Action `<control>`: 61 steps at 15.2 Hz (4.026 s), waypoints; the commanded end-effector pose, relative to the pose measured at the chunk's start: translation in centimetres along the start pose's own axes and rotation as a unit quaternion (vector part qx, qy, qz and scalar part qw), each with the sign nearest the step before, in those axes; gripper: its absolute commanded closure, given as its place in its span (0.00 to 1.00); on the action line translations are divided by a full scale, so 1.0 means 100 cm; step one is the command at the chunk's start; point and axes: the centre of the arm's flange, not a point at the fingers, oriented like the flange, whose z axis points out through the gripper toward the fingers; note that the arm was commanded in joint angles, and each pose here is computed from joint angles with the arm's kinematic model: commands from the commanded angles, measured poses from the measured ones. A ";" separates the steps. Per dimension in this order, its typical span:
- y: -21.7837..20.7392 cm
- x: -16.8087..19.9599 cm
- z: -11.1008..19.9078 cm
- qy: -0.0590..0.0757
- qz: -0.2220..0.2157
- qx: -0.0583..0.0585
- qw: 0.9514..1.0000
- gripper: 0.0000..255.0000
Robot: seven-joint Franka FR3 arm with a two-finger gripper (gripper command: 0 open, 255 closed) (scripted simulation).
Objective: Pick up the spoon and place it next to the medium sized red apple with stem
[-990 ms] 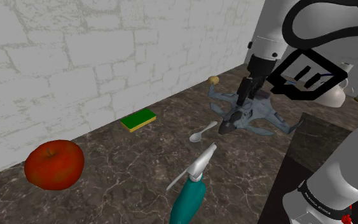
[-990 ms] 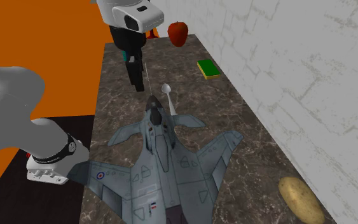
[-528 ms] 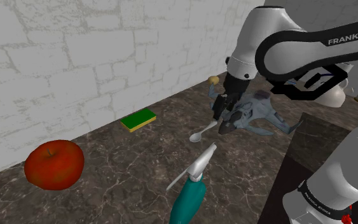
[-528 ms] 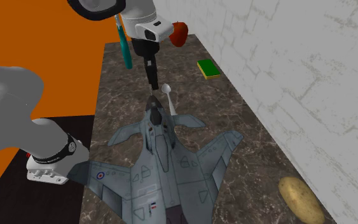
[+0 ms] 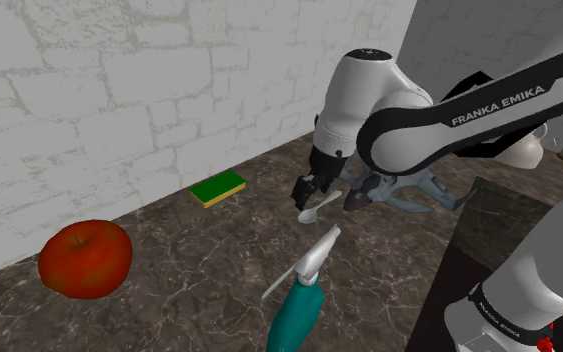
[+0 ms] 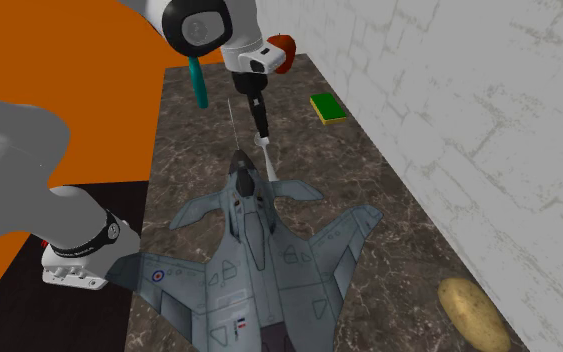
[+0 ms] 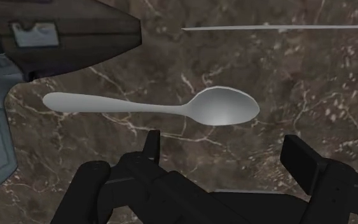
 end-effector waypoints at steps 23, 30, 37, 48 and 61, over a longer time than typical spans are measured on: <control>-0.012 0.006 0.050 0.006 -0.001 -0.001 1.000 1.00; -0.011 0.009 0.029 0.006 -0.001 -0.001 1.000 1.00; -0.010 0.014 -0.007 0.006 -0.001 -0.001 1.000 1.00; -0.008 0.023 -0.065 0.006 -0.001 -0.001 1.000 1.00; -0.005 0.033 -0.132 0.006 -0.001 -0.001 1.000 1.00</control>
